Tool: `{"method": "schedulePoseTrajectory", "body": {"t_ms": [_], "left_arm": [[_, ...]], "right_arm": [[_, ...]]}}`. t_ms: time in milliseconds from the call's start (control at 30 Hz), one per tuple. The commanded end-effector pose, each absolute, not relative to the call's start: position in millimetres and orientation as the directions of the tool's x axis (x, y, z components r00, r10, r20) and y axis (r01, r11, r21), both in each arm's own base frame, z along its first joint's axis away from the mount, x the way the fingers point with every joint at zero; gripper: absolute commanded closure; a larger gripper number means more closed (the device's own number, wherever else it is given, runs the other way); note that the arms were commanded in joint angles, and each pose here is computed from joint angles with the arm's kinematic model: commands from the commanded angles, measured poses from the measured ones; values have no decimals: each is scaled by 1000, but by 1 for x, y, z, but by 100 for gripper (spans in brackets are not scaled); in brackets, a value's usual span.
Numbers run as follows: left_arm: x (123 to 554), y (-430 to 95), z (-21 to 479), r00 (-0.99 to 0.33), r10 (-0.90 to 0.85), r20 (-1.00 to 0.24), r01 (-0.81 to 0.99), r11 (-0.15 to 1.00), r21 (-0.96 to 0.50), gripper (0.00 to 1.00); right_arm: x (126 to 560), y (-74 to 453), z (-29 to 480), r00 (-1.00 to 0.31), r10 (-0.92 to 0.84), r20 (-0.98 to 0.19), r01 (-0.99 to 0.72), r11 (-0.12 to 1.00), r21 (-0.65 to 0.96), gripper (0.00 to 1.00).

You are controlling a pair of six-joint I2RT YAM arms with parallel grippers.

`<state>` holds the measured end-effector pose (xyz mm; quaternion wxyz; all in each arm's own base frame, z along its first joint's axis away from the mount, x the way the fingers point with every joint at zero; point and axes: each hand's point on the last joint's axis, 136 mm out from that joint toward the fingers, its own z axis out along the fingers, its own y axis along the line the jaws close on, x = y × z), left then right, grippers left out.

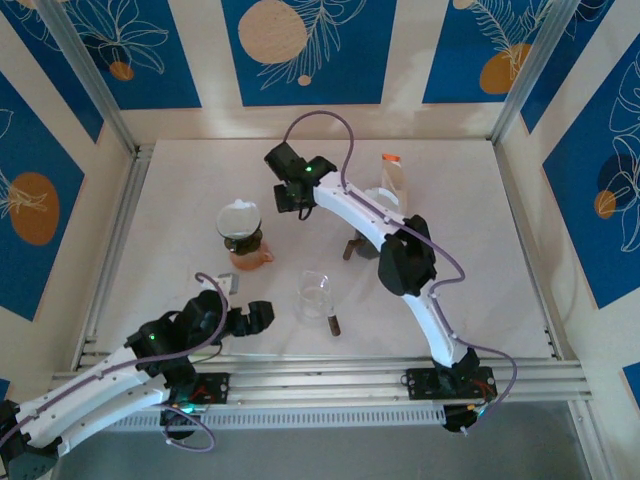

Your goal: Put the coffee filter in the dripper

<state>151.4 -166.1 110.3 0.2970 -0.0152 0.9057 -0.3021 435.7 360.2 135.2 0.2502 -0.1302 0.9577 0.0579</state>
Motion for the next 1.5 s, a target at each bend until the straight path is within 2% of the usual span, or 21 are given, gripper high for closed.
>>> {"method": "schedulePoseTrajectory", "body": {"t_ms": [0,267,600,767,900,1133,1467], "left_arm": [[148,-161,102,-832,-203,-516,134,829,-543,0],[148,-159,99,-829,-206,-519,128,835,-535,0],[149,-157,100,-826,-214,-521,121,836,-535,0],[149,-156,102,-824,-215,-524,122,837,-534,0],[149,-155,103,-823,-216,-525,123,836,-536,0],[148,-154,107,-819,-218,-530,124,835,-535,0],[147,-152,113,-817,-214,-535,131,835,-534,0]], "right_arm": [[440,361,123,-854,-239,-463,-290,956,42,51],[445,358,94,-869,-262,-421,-291,957,6,58],[448,352,98,-859,-276,-432,-291,956,-32,88],[450,357,122,-828,-286,-482,-313,950,-26,96],[448,361,153,-796,-282,-535,-329,944,-7,100],[427,362,211,-734,-292,-613,-363,932,-9,100],[348,320,271,-718,-286,-635,-363,932,-9,100]]}}
